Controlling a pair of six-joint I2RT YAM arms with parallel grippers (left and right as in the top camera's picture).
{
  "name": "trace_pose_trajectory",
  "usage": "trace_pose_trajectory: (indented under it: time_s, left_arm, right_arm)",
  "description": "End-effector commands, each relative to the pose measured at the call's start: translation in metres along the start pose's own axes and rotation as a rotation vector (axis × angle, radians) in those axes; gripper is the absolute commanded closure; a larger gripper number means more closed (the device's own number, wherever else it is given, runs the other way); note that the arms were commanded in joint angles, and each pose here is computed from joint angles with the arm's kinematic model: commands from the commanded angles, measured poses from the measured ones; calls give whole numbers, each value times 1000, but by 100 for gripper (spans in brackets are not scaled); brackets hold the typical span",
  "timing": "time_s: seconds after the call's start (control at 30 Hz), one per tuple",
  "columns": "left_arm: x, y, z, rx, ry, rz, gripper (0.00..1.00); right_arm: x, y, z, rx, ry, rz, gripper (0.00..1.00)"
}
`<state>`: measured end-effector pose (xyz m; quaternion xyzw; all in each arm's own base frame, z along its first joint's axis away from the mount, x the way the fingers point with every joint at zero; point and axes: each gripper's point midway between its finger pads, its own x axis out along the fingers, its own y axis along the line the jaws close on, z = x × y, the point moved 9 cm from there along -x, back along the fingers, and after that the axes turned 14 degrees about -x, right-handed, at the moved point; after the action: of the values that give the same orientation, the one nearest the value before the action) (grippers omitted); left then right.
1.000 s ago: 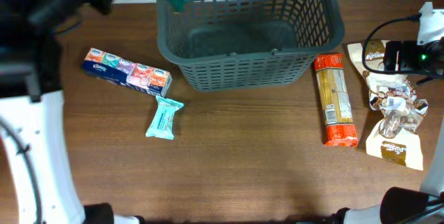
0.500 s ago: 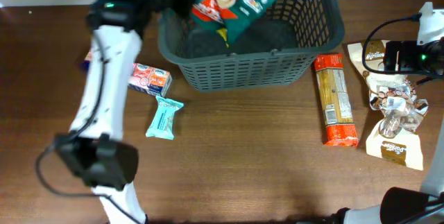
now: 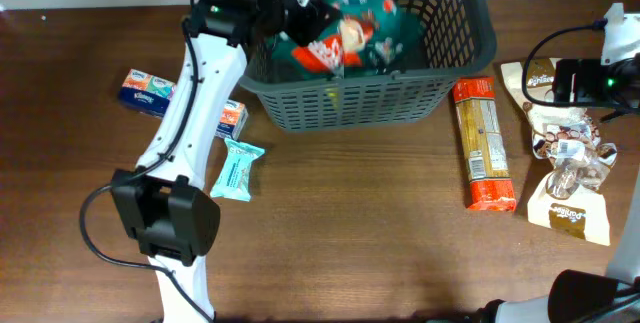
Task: Pack container
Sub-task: 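Release the Nescafe bag into the grey basket, withdraw left gripper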
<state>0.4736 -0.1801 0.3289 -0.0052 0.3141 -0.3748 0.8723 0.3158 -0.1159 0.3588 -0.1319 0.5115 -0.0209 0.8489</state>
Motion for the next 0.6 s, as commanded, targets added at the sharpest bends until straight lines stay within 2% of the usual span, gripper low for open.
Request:
trace_pose_trajectory:
  time_s: [0.0, 0.1, 0.17, 0.33, 0.47, 0.57]
  left_arm:
    - [-30, -10, 25, -18, -84, -8, 14]
    - [-60, -16, 40, -1, -131, 15, 14]
    - [-87, -20, 50, 2, -158, 61, 18]
    - [-173, -24, 59, -47, -185, 321, 26]
    - [-237, -16, 46, -219, -201, 621, 27]
    - [-271, -6, 26, -392, -195, 768, 27]
  right_arm:
    - [-5, -1, 3, -6, -23, 1, 1]
    - [-5, -1, 3, -6, -23, 1, 1]
    - [-5, -1, 3, -6, -23, 1, 1]
    - [-5, -1, 3, -6, -23, 1, 1]
    - [-5, -1, 3, -6, -23, 1, 1]
    - [-5, -1, 3, -6, -23, 1, 1]
